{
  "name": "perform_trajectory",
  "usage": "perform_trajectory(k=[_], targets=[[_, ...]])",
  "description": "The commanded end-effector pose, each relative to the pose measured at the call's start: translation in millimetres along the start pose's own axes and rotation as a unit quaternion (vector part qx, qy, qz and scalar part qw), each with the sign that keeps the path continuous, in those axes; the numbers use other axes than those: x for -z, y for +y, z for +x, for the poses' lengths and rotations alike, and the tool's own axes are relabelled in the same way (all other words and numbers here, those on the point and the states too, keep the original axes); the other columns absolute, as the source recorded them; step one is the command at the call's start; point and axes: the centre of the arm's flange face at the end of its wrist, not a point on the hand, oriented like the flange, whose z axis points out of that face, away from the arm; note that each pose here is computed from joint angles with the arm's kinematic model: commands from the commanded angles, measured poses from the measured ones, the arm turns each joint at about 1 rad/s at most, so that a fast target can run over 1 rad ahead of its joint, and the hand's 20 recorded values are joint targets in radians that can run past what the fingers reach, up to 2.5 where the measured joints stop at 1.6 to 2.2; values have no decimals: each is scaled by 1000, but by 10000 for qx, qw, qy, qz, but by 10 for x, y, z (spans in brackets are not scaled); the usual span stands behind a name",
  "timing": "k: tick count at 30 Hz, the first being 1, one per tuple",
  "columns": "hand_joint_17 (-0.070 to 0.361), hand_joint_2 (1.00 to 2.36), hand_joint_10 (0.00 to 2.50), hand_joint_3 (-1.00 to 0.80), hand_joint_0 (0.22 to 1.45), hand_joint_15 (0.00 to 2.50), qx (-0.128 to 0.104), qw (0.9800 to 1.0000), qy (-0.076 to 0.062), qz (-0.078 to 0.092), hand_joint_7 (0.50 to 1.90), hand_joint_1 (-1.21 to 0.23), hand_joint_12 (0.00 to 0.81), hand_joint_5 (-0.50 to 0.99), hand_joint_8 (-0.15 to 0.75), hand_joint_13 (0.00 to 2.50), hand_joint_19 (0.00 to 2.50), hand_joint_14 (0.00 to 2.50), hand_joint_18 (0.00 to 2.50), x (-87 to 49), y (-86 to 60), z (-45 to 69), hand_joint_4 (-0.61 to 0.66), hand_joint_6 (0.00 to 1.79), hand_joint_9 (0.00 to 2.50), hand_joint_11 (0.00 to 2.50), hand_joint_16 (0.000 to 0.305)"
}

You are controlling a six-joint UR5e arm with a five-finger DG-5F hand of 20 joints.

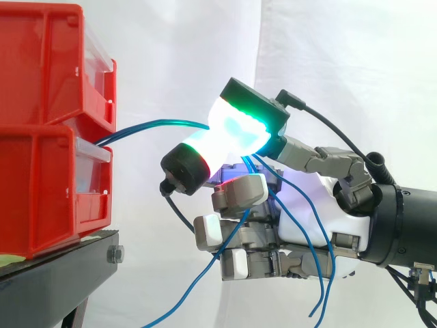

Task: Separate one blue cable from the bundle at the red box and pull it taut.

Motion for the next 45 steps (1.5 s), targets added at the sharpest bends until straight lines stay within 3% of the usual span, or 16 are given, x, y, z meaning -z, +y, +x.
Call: perform_trajectory(k=[1, 12, 24, 34, 40, 45], targets=[[124, 1014, 34, -300, 586, 696, 3, 10000, -4, -2, 1411, -613, 412, -115, 309, 963, 877, 27, 869, 0, 3, -4, 21, 617, 1183, 1203, 55], [130, 1002, 34, -473, 534, 694, 7, 10000, 12, -7, 1400, -590, 426, -115, 323, 972, 873, 25, 889, -2, 2, 10, 36, 615, 1188, 1202, 58], [131, 1000, 34, -500, 521, 691, 2, 10000, 9, -38, 1410, -664, 429, -114, 328, 968, 862, 26, 886, -8, 10, 1, 38, 611, 1189, 1196, 58], [134, 1000, 33, -500, 511, 685, -12, 10000, -6, -41, 1393, -562, 429, -111, 326, 974, 846, 24, 893, -8, 2, -14, 40, 614, 1193, 1199, 59], [121, 1000, 35, -500, 597, 694, -21, 10000, -5, -48, 1406, -435, 409, -108, 310, 970, 879, 27, 856, -9, 13, -12, 25, 616, 1204, 1205, 54], [121, 1009, 35, -406, 635, 689, -21, 10000, -5, -48, 1411, -466, 409, -106, 300, 971, 874, 27, 860, -9, 13, -12, 20, 618, 1215, 1209, 54]])
